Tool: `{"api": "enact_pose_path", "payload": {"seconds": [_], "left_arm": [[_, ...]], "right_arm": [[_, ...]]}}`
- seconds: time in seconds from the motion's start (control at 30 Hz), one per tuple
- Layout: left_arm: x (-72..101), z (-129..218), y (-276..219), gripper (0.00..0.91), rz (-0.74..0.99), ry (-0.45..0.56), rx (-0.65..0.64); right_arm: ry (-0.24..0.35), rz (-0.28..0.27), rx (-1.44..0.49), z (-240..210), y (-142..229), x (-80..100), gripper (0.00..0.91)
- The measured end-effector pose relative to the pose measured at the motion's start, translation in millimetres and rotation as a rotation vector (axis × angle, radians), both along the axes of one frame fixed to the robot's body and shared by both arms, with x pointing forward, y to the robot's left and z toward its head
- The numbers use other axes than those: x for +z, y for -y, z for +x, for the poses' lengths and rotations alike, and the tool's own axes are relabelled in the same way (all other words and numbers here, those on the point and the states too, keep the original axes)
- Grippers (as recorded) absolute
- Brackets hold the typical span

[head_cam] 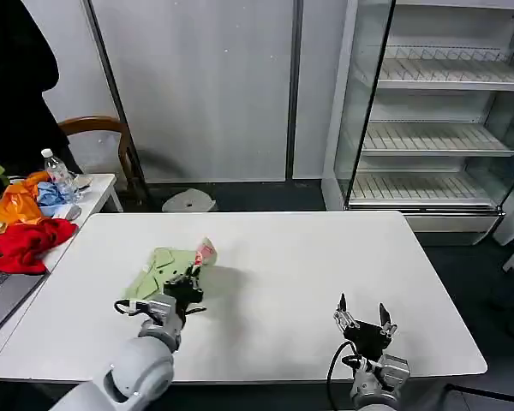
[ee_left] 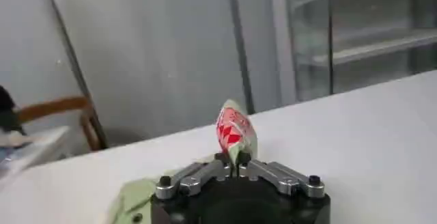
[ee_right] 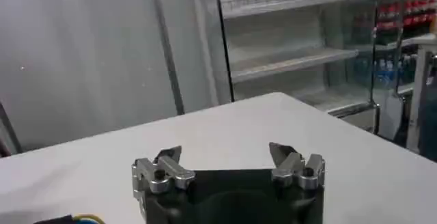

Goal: Fold and organize the clothes.

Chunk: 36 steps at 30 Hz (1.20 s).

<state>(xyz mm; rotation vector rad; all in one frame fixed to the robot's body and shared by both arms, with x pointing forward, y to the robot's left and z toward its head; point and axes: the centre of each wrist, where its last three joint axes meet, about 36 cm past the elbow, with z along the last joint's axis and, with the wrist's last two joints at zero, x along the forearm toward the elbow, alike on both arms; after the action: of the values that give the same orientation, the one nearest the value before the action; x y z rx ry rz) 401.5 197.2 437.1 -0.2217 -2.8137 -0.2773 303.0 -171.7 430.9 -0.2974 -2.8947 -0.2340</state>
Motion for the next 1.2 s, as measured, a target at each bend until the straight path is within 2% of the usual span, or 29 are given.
{"api": "enact_pose_path", "payload": {"seconds": [0.27, 0.7, 0.73, 0.77, 1.2], "left_arm": [[-14.2, -3.6, 36.1, 0.010, -0.068, -0.028, -0.038], [-23.3, -3.2, 92.0, 0.020, -0.151, -0.040, -0.081], [-23.8, -3.1, 96.0, 0.091, -0.158, -0.040, -0.085], [-24.2, -3.1, 99.3, 0.907, -0.164, -0.041, -0.089], [-17.8, 3.6, 117.5, 0.907, -0.254, 0.028, -0.122]], "right_arm": [[-0.001, -0.004, -0.001, 0.0, -3.0, 0.7, 0.907], [-0.008, -0.006, -0.002, -1.4, -3.8, -0.9, 0.907], [-0.008, -0.006, -0.001, -1.3, -4.1, -1.1, 0.907], [-0.008, -0.006, -0.001, -1.2, -4.3, -1.2, 0.907], [-0.013, -0.005, 0.006, 0.0, -8.4, -4.4, 0.907]]}}
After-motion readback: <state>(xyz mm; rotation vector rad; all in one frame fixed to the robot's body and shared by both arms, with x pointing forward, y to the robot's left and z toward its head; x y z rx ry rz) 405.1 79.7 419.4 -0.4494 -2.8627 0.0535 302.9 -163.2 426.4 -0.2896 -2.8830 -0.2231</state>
